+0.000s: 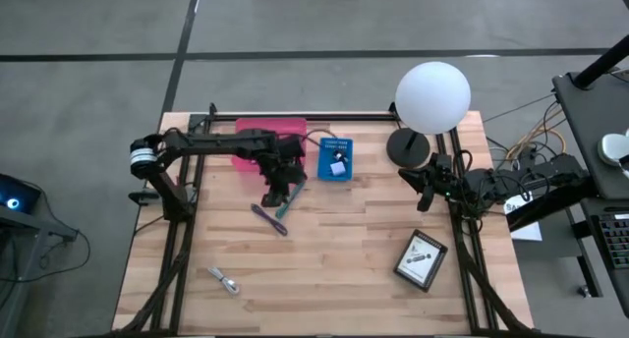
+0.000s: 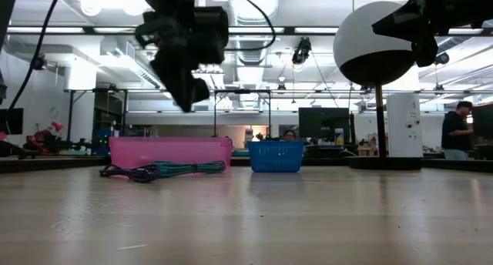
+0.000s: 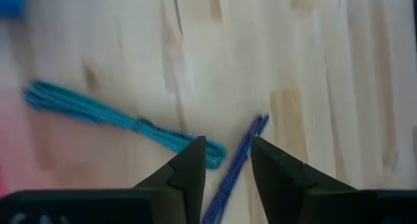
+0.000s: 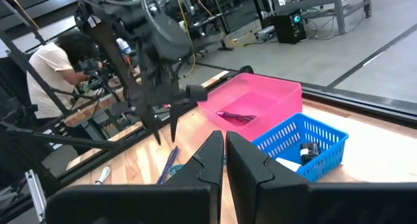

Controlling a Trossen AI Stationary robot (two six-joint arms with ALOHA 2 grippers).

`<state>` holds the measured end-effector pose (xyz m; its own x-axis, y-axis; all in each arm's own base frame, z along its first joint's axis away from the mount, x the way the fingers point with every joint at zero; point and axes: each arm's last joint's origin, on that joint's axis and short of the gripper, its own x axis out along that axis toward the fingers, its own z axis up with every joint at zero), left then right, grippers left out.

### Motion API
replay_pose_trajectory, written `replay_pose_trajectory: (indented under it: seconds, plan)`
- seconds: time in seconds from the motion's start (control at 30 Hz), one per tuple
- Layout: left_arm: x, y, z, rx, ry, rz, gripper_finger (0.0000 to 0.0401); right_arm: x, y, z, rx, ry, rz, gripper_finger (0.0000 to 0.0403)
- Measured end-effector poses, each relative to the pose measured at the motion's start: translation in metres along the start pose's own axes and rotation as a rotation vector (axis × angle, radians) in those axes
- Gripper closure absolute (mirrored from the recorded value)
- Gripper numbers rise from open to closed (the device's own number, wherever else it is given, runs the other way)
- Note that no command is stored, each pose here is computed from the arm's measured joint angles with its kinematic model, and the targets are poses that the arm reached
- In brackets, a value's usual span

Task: Pick and place items into bin
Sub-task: Put the blue charger cable into the pink bin

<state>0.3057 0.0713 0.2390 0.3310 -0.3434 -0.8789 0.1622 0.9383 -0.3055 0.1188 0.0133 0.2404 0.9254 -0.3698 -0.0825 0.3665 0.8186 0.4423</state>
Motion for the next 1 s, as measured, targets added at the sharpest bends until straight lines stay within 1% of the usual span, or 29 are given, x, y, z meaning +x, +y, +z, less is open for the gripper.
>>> replay_pose_trajectory:
  seconds: [0.23,0.33,0.4,0.5,0.57,0.77,1.0]
  plan:
    - [0.030,-0.008,-0.027,-0.020,0.129,-0.049,0.0231,0.000,0.000,0.000,0.000,0.001,0.000,0.0394]
    - [0.040,-0.011,-0.037,-0.017,0.184,-0.064,0.0217,0.000,0.000,0.000,0.000,0.000,-0.001,0.0394]
    - [0.045,-0.014,-0.045,0.020,0.244,-0.033,0.0215,0.000,0.000,0.000,0.000,0.000,-0.001,0.0394]
    - [0.053,-0.017,-0.054,0.094,0.331,0.077,0.0215,0.000,0.000,0.000,-0.003,0.002,-0.006,0.0394]
    - [0.057,-0.017,-0.059,0.121,0.366,0.108,0.0215,0.000,-0.001,0.000,-0.007,-0.003,-0.017,0.0394]
    - [0.065,-0.017,-0.067,0.122,0.383,0.103,0.0214,0.000,-0.001,0.000,-0.008,-0.008,-0.026,0.0394]
    - [0.078,-0.013,-0.073,0.142,0.313,0.125,0.0214,0.000,-0.001,0.000,-0.012,-0.008,-0.025,0.0394]
